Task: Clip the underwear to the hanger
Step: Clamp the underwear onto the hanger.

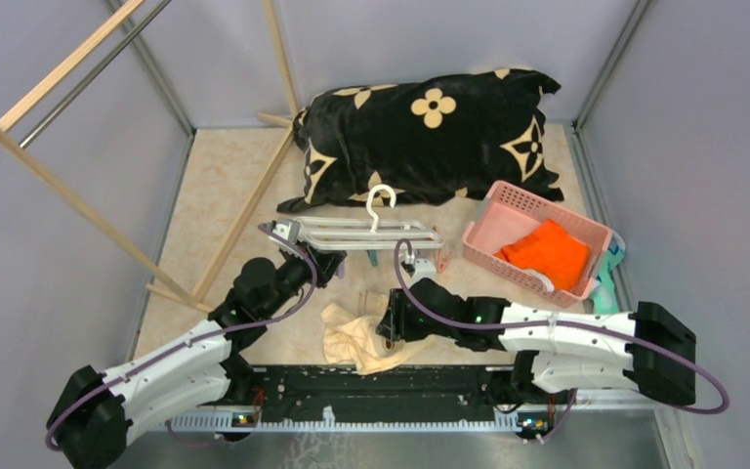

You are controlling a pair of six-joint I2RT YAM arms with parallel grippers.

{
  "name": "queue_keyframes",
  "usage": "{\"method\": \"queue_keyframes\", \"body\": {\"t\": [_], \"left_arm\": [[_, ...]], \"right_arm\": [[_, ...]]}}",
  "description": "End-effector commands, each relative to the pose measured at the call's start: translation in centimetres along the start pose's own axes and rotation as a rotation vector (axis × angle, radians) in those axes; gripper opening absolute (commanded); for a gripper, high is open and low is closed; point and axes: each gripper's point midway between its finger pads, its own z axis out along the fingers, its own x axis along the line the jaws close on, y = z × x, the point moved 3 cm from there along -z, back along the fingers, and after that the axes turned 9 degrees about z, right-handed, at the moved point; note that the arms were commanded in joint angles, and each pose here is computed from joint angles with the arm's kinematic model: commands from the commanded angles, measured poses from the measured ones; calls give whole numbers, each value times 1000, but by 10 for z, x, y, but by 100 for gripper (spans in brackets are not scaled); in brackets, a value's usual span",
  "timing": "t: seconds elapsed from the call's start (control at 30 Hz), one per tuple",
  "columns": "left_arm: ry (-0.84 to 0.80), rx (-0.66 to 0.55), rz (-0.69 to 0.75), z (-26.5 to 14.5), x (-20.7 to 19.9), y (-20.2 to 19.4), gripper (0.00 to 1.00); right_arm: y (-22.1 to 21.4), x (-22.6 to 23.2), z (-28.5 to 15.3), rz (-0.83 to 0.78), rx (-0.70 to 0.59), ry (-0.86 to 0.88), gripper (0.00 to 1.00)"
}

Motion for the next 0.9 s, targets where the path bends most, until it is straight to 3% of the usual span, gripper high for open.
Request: {"method": "queue_keyframes", "body": {"t": [0.0,0.27,0.43,0.63,0.8,0.87], "left_arm": [[56,39,55,-2,12,-5,0],[51,39,57,-2,11,-4,0],[53,40,58,-3,12,-5,0],[58,39,56,-3,13,-6,0],[63,30,55,-3,12,0,0],[72,19,54,-3,12,5,0]], "right_arm": [[1,29,2,68,-38,54,42],[-15,31,10,69,-38,7,42],[-10,34,12,63,-71,19,37],[-7,29,22,7,-100,-13,22],[5,29,21,-120,-124,-73,0],[19,32,13,-207,-159,-95,0]]}}
